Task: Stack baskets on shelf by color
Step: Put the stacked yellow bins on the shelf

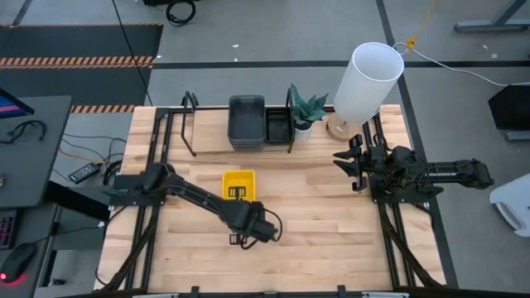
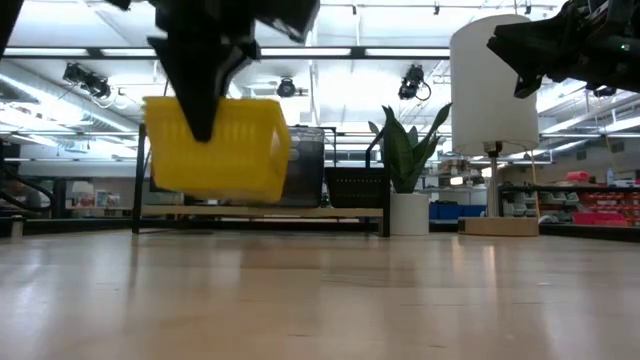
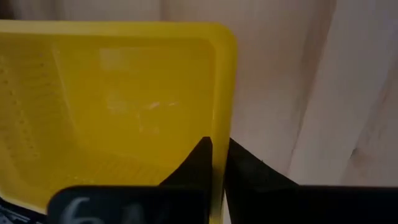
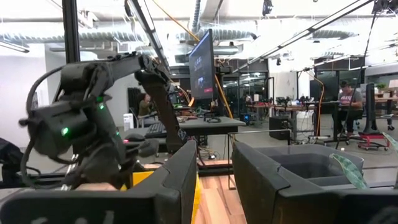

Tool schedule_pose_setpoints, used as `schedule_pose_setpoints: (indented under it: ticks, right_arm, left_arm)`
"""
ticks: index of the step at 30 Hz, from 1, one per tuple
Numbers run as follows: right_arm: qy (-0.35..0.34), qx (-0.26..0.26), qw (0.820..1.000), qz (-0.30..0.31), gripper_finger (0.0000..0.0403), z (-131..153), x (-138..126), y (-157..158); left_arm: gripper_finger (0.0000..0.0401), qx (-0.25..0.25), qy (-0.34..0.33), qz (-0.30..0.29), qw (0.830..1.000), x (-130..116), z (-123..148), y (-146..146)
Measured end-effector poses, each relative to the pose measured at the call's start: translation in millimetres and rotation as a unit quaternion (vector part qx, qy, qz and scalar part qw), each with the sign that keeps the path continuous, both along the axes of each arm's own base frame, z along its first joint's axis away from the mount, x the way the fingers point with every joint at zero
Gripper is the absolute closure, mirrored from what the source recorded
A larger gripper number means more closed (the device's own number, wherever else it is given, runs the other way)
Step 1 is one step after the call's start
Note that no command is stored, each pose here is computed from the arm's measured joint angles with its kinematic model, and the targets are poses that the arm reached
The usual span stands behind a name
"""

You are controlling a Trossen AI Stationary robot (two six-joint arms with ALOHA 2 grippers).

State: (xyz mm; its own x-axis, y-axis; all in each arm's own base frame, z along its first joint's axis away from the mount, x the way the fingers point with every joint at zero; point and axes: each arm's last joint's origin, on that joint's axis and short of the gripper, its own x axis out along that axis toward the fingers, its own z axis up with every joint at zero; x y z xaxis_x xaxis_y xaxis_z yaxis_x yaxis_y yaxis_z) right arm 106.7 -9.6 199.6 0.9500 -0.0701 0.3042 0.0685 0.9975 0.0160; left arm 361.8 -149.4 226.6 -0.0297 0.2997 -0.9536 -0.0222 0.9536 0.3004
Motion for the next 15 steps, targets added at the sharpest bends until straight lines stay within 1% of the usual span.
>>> schedule_pose_setpoints:
  ticks: [2,7,12,15]
  right_arm:
    - [0.000,0.000,1.000,0.000,0.0294,0.0,0.0,0.0]
    - [0.000,0.000,1.000,0.000,0.0294,0.0,0.0,0.0]
    - [0.000,0.000,1.000,0.000,0.0294,0.0,0.0,0.0]
    - [0.000,0.000,1.000,0.000,0.0294,0.0,0.0,0.0]
  left_arm:
    - [0.0380,0.003,-0.008,-0.001,1.000,-2.9,7.5,1.3]
    - [0.0380,0.017,0.003,0.007,1.000,-14.9,17.6,5.7]
    - [0.0380,0.022,0.019,0.035,0.999,-47.2,15.1,19.6]
    - [0.0380,0.013,-0.004,0.040,0.999,-68.5,16.7,27.7]
